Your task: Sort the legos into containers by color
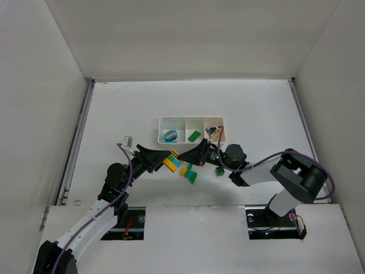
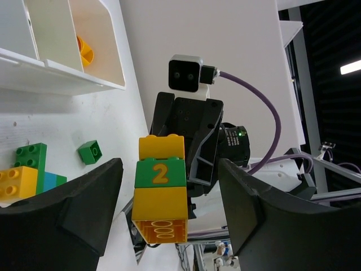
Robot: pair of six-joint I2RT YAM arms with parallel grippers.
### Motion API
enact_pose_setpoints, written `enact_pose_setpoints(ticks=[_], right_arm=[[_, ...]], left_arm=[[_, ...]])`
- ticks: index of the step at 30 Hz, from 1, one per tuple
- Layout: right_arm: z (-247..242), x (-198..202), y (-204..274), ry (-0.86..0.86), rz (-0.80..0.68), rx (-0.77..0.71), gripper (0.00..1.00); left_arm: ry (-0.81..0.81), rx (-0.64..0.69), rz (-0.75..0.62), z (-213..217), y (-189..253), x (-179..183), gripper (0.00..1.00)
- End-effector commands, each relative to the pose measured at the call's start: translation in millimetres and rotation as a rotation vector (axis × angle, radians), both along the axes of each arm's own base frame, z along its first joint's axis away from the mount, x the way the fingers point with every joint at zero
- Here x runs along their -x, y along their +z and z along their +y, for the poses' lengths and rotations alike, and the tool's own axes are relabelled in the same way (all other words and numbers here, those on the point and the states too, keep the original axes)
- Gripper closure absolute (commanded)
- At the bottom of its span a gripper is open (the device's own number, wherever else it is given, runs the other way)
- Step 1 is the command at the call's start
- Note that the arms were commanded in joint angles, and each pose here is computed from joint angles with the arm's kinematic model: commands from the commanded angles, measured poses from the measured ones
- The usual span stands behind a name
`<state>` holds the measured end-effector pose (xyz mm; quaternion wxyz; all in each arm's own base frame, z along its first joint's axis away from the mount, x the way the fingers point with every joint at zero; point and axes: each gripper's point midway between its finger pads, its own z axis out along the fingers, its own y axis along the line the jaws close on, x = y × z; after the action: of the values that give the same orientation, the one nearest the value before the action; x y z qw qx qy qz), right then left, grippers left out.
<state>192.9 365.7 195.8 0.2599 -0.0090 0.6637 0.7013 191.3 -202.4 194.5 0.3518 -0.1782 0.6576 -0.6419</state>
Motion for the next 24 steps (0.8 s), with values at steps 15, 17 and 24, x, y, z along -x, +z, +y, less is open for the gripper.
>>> enact_pose_setpoints(ticks=[15, 17, 24], right_arm=[[11, -31, 34, -0.185, -0.159, -0.016, 0.67], [13, -29, 35, -0.181, -0.16, -0.019, 0.67], [16, -24, 29, -0.167, -0.141, -0.017, 0.67]], left_arm=[[0.016, -0.015, -0.018, 1, -6, 0, 0.42], [0.026, -0.019, -0.019, 1, -6, -2, 0.45], [0.035, -0.029, -0.02, 1, -6, -5, 0.66]])
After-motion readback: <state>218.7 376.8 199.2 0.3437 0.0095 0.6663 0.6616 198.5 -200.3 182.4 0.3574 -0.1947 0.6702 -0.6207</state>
